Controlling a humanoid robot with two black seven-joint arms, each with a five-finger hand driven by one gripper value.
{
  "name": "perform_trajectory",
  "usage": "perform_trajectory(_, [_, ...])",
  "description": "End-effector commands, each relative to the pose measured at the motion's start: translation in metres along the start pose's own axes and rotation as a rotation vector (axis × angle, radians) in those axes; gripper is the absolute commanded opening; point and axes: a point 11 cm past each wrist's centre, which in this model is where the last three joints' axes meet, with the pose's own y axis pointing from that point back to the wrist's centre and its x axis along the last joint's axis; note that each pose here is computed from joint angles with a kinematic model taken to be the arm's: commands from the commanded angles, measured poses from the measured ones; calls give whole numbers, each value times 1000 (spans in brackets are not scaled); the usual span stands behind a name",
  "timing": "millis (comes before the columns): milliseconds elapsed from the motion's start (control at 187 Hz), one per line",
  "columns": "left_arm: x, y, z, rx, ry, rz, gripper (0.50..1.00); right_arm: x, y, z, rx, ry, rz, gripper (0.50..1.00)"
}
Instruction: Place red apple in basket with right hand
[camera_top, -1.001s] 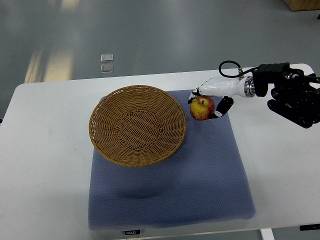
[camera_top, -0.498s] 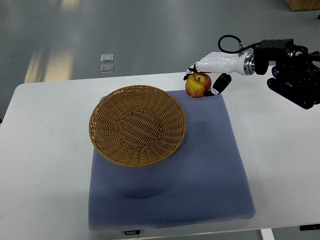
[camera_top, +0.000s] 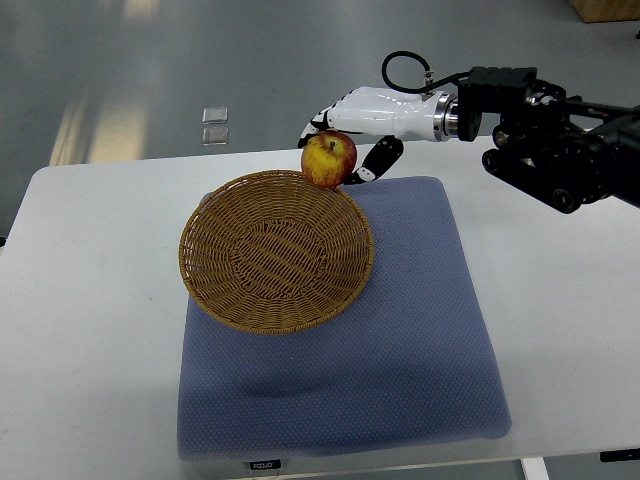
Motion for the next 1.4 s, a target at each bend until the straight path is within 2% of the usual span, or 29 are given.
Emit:
perform_trajectory(0, [0,0,-1,1,0,0,1000,-11,-14,-15,37,-18,-6,742])
perform_trajectory(144, [0,0,0,0,0,0,1000,-30,-28,-30,68,-53,-25,746])
perform_trajectory(508, [0,0,0,0,0,0,1000,-62,-36,-42,92,-108,-42,760])
perform_trajectory(514, [0,0,0,0,0,0,1000,-66,-35,-42,90,-115,-40,774])
perform_trajectory(701, [0,0,0,0,0,0,1000,-76,-39,-47,97,-124,-13,817])
perform_trajectory(771, [0,0,0,0,0,0,1000,-77,-42,-52,107,-128,-12,827])
perform_trajectory(824, [0,0,0,0,0,0,1000,-77,-43,-53,108,-128,-12,856])
perform_trajectory(931, [0,0,0,0,0,0,1000,-78,-43,-53,108,-130,-12,860])
perform_trajectory(1065, [0,0,0,0,0,0,1000,-77,-43,-54,110,-146,-6,895])
perform_trajectory(1306, [0,0,0,0,0,0,1000,-67,-40,-47,95,-172,24,911])
perform_trajectory(1311, [0,0,0,0,0,0,1000,-57,-39,-44,90,-184,54,913])
perform_trajectory(1343, [0,0,0,0,0,0,1000,-48,-37,-42,86,-199,82,913])
perform_trajectory(1397, [0,0,0,0,0,0,1000,-46,-37,-41,84,-202,89,913])
